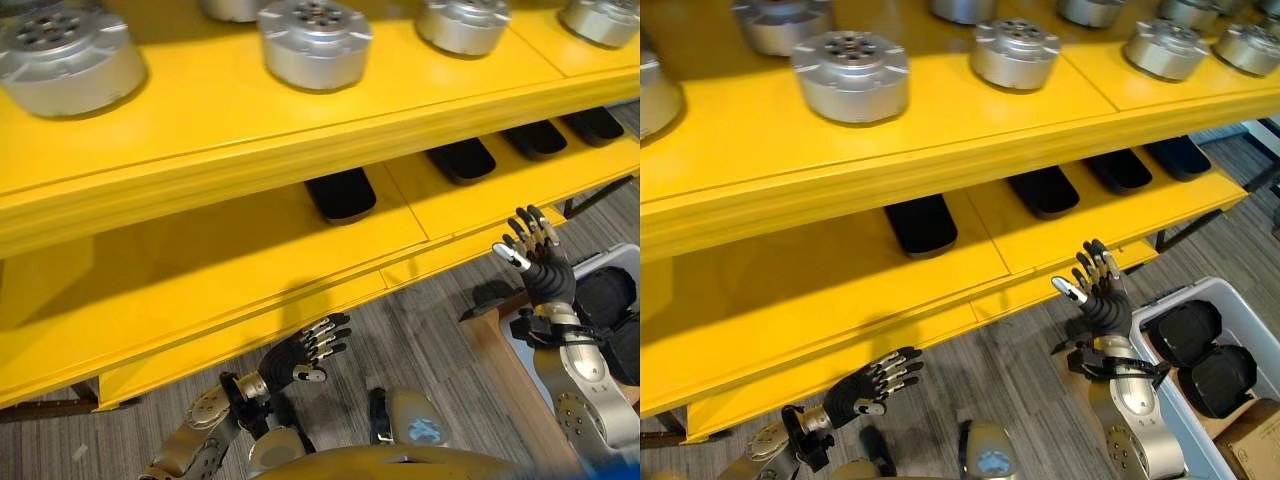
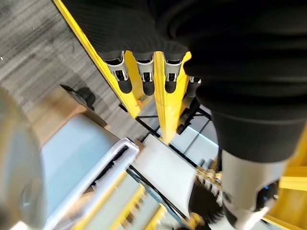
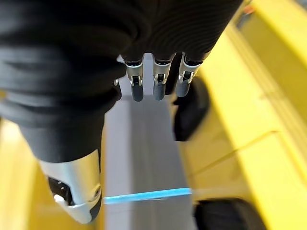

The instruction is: Move parts from the plastic box to the shelf.

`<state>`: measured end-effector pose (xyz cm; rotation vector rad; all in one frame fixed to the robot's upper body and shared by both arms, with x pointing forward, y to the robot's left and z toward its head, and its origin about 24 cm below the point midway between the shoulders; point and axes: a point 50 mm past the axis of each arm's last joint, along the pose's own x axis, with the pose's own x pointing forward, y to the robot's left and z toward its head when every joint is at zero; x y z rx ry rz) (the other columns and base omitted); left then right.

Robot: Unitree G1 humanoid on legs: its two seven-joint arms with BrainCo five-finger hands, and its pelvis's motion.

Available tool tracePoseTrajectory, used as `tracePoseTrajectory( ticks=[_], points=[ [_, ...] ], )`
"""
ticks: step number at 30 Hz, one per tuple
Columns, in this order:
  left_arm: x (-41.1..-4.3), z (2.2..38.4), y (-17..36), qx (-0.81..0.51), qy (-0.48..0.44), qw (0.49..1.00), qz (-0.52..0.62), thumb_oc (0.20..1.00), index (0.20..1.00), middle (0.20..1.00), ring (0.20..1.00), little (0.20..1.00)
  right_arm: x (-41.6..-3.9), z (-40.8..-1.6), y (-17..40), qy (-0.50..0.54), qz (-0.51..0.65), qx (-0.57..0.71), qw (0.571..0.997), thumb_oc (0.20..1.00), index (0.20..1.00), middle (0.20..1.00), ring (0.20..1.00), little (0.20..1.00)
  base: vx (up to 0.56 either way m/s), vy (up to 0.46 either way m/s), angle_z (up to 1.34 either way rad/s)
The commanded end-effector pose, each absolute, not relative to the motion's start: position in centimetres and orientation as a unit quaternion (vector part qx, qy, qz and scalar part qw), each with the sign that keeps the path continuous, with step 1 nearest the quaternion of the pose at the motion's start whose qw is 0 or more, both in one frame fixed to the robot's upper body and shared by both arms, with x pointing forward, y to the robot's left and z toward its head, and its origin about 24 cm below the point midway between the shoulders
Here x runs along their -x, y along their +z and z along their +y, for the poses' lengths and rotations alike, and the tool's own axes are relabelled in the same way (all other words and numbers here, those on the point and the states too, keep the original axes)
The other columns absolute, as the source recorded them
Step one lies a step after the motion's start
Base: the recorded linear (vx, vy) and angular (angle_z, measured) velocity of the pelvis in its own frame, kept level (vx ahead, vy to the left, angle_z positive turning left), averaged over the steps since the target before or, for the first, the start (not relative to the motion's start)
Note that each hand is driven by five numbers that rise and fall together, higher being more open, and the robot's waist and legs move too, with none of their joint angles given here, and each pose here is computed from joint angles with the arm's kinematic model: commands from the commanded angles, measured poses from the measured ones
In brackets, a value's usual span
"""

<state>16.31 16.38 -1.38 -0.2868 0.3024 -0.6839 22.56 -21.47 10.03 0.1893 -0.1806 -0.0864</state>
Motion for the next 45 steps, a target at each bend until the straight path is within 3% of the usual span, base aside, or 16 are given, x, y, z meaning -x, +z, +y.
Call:
tracePoseTrajectory(
  ticks=[1,5,11,16,25,29,45],
  points=[
    [-18.7,16.2,1.5,0.144,-0.286,0.945,0.06,1.0,1.0,1.0,1.0,1.0,-23.4,-21.5,11.6,-0.046,-0.119,-0.065,0.99,1.0,1.0,1.0,1.0,1.0,-0.02,-0.28,-1.34],
    [-19.0,15.6,2.2,0.164,-0.283,0.944,0.03,1.0,1.0,1.0,1.0,1.0,-23.6,-21.8,11.3,-0.089,-0.11,-0.037,0.989,1.0,1.0,1.0,1.0,1.0,-0.02,-0.39,-0.59],
    [-20.0,16.6,3.1,0.258,-0.217,0.941,-0.014,1.0,1.0,1.0,1.0,1.0,-22.5,-26.1,11.6,-0.239,-0.127,0.004,0.963,1.0,1.0,1.0,1.0,1.0,0.0,-0.315,-0.45],
    [-19.8,16.2,2.0,0.283,-0.219,0.934,0.009,1.0,1.0,1.0,1.0,1.0,-20.7,-29.8,10.4,-0.363,-0.099,0.024,0.926,1.0,1.0,1.0,1.0,1.0,0.06,-0.329,-0.24],
    [-22.6,14.5,4.7,0.219,-0.263,0.938,-0.061,1.0,1.0,1.0,1.0,1.0,-20.4,-29.2,9.7,-0.321,-0.101,0.087,0.938,1.0,1.0,1.0,1.0,1.0,0.04,-0.192,-0.29],
    [-24.0,14.4,6.0,0.259,-0.245,0.931,-0.078,1.0,1.0,1.0,1.0,1.0,-21.1,-28.3,10.1,-0.283,-0.111,0.109,0.947,1.0,1.0,1.0,1.0,1.0,0.1,-0.15,-0.49],
    [-23.4,15.1,6.5,0.217,-0.22,0.946,-0.093,1.0,1.0,1.0,1.0,1.0,-24.2,-24.9,8.8,-0.243,-0.091,0.032,0.965,1.0,1.0,1.0,1.0,1.0,0.03,-0.118,-0.67]
  ],
)
